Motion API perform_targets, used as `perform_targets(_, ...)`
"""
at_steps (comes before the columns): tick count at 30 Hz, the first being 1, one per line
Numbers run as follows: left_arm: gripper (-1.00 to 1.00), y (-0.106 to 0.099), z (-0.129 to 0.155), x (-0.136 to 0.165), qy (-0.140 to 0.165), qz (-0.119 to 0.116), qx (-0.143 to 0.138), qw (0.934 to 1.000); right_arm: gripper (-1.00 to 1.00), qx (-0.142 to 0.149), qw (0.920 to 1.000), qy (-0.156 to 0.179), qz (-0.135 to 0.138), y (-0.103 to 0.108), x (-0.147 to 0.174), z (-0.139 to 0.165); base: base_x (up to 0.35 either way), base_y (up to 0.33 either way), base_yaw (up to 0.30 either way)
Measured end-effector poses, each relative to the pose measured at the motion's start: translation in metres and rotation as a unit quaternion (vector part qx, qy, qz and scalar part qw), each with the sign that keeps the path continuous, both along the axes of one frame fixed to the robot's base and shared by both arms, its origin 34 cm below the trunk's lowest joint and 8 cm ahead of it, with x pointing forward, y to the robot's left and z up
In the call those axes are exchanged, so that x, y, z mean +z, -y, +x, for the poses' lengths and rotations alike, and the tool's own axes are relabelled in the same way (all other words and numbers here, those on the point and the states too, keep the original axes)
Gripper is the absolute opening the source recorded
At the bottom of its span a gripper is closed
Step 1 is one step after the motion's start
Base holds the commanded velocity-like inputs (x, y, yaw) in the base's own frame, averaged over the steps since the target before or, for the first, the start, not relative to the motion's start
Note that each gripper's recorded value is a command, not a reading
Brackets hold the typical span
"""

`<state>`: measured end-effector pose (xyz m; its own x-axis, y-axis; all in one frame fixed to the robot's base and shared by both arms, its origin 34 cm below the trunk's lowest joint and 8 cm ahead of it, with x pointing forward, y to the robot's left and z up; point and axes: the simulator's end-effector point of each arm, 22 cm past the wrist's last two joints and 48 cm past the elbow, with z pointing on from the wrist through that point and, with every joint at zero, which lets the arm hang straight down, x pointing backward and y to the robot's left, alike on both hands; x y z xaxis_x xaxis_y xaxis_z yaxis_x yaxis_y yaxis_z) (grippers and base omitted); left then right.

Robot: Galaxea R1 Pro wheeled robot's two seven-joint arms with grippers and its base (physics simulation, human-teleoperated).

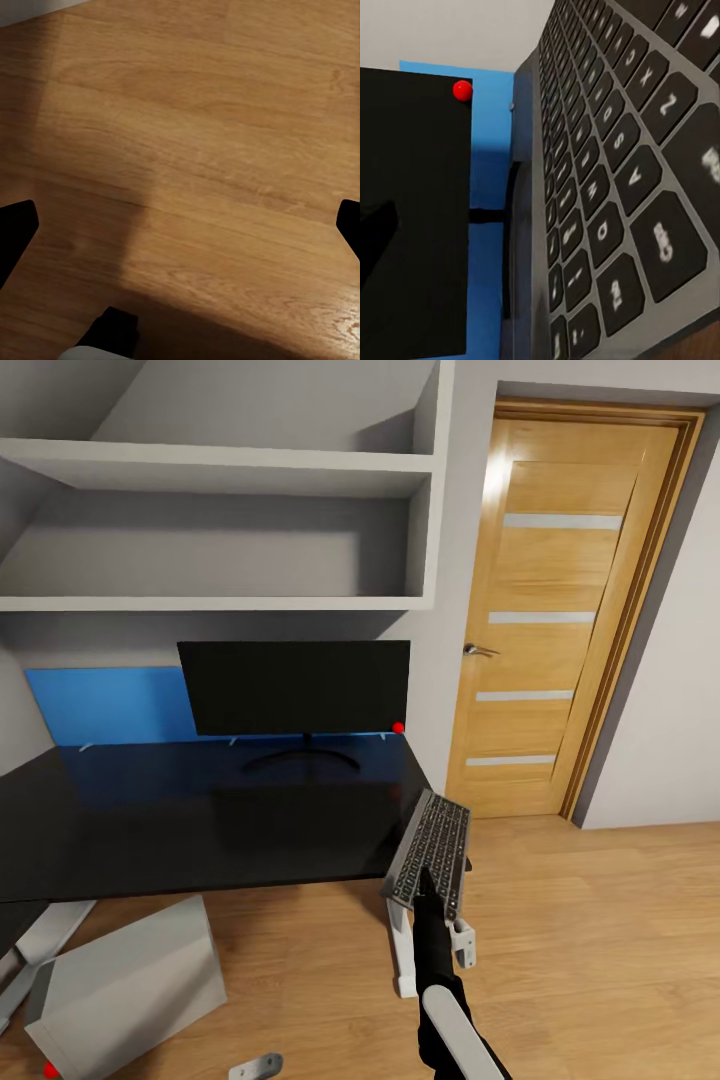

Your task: In the bedroom, organize the workspace by keeping the computer under the desk, ensuring the monitor is on the desk, placing the keyboard on the desk next to the monitor, placing the mouse on the desk next to the keyboard, moving the folder from the swivel chair onto the desk next to the mouse, stacking the notebook on top of the folder with the pen on top of the notebook, and positioning the swivel chair next to the desk.

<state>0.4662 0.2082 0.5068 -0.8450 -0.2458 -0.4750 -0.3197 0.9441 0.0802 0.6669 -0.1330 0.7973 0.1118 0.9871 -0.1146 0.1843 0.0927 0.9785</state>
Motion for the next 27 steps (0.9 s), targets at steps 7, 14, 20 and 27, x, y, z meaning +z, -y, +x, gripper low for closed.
perform_targets(7, 1.0, 0.0, 0.0, 0.0, 0.0, 0.0, 0.0, 1.0, 1.0, 0.0, 1.0, 0.0, 0.0, 0.0, 0.0, 0.0, 0.0, 0.0, 0.0)
perform_targets(14, 1.0, 0.0, 0.0, 0.0, 0.0, 0.0, 0.0, 1.0, 1.0, 0.001, 1.0, 0.0, 0.0, -0.001, 0.0, 0.0, 0.0, 0.0, 0.0)
perform_targets(20, 1.0, 0.0, 0.0, 0.0, 0.0, 0.0, 0.0, 1.0, 1.0, 0.001, 1.0, 0.0, 0.0, -0.001, 0.0, 0.0, 0.0, 0.0, 0.0)
perform_targets(27, 1.0, -0.001, -0.001, -0.001, -0.001, 0.001, 0.0, 1.0, 1.0, 0.003, 0.9999, -0.016, -0.004, -0.002, -0.015, -0.004, 0.0, 0.0, 0.0)
